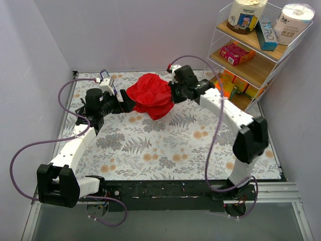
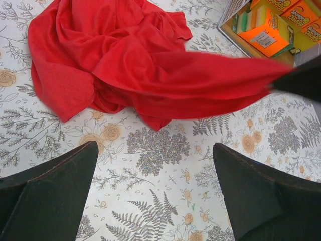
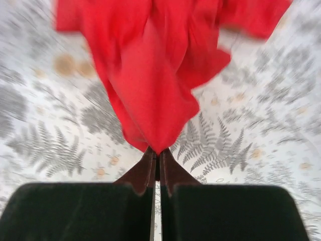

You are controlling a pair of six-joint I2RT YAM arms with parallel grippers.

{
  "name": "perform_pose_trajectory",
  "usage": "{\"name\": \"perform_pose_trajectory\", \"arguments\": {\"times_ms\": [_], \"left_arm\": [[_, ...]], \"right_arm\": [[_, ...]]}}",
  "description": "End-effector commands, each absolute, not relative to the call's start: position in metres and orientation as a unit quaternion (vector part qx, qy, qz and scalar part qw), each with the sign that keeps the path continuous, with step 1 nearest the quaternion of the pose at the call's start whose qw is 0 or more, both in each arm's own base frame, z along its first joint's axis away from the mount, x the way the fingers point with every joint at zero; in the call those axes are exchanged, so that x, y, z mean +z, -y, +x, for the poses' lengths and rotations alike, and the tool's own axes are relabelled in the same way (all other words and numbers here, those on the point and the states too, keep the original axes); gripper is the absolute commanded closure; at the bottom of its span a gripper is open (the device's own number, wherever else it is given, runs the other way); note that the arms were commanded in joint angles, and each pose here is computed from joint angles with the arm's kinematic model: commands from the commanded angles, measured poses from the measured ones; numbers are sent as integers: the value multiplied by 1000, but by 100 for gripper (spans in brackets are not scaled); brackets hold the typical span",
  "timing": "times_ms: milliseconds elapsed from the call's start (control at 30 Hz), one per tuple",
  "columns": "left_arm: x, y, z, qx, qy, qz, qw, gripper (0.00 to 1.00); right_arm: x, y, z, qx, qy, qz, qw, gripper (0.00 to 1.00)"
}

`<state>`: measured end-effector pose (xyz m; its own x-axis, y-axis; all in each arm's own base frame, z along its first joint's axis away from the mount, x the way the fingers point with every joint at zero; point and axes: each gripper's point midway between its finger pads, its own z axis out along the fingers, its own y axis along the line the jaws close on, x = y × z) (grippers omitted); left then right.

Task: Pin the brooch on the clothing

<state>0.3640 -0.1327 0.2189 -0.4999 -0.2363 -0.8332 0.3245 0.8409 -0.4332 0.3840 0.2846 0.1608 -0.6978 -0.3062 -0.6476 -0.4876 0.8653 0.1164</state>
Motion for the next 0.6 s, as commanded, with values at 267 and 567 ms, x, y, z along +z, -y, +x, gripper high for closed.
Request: {"name": "perform_pose_trajectory", "arguments": {"times_ms": [267,567], "left_arm": [[223,157,357,-338,-810,73,473,2],[170,174,362,-334,-848,62,407,2]], "right_arm": [[343,-177,333,78,-823,-110,551,99],[290,-152,319,37,-847,-79,525,99]]}}
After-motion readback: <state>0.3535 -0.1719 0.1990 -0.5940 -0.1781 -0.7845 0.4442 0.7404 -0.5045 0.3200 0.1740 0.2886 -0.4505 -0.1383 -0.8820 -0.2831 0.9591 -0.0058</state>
